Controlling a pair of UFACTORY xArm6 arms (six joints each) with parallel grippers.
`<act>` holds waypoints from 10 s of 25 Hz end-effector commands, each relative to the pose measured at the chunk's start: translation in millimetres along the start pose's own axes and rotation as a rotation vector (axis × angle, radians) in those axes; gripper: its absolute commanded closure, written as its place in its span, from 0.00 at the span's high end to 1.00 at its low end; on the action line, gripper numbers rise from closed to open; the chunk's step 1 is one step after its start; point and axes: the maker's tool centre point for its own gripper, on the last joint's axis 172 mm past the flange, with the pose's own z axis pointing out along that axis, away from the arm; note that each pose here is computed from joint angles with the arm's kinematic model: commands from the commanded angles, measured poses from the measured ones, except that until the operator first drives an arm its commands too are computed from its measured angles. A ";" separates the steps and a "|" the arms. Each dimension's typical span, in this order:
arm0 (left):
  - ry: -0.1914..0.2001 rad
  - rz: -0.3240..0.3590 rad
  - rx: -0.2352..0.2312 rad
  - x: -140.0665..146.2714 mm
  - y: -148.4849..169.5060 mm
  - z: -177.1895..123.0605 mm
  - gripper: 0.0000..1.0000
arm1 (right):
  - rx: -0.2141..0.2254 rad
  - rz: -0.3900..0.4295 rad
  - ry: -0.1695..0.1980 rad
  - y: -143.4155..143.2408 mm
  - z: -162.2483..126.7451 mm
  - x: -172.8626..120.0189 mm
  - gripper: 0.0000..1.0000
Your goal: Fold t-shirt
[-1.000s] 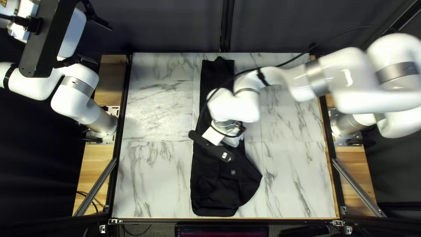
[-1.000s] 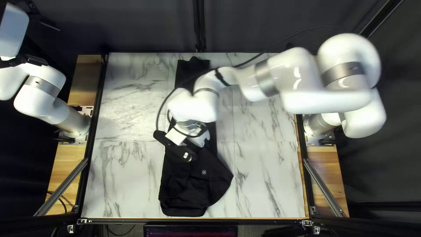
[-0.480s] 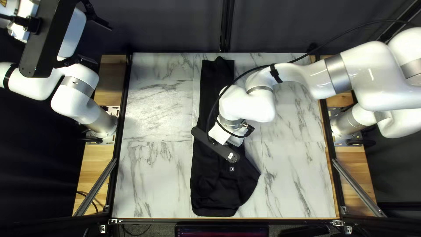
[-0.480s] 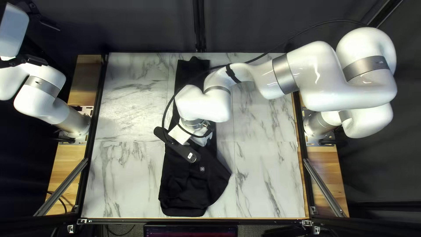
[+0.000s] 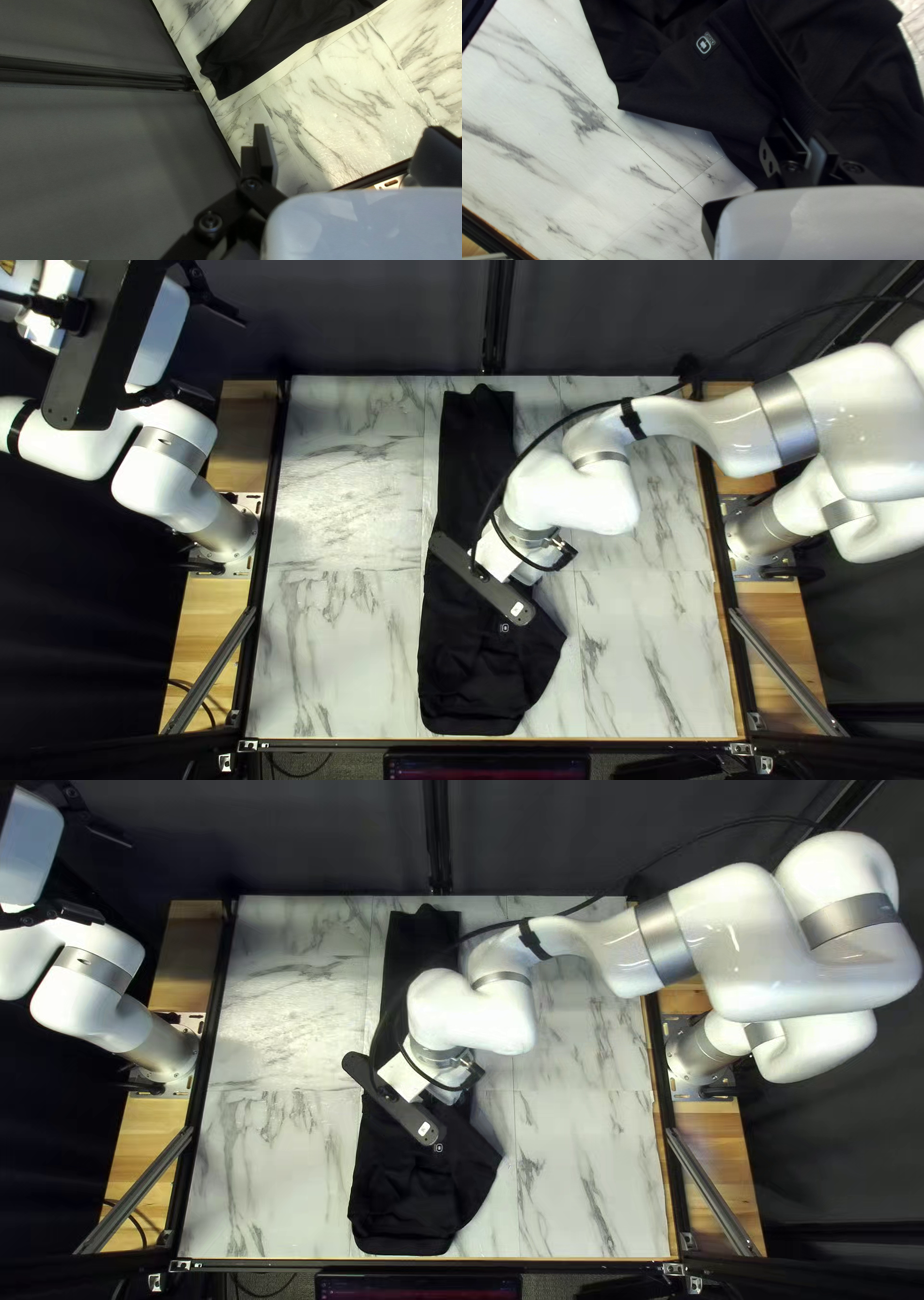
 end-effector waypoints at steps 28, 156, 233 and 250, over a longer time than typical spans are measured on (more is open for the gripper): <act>0.000 0.000 0.000 0.0 0.0 0.0 1.00 | -0.057 -0.021 -0.034 42.9 32.8 17.8 1.00; 0.000 0.000 0.000 0.0 0.0 0.0 1.00 | -0.550 0.755 -0.164 -7.4 60.1 125.0 0.00; 0.000 0.000 0.000 0.0 0.0 0.0 1.00 | -0.360 1.276 0.547 -51.6 -118.2 -72.3 1.00; 0.000 0.000 0.000 0.0 0.0 0.0 1.00 | -0.414 1.146 0.436 -79.6 -290.0 -198.6 1.00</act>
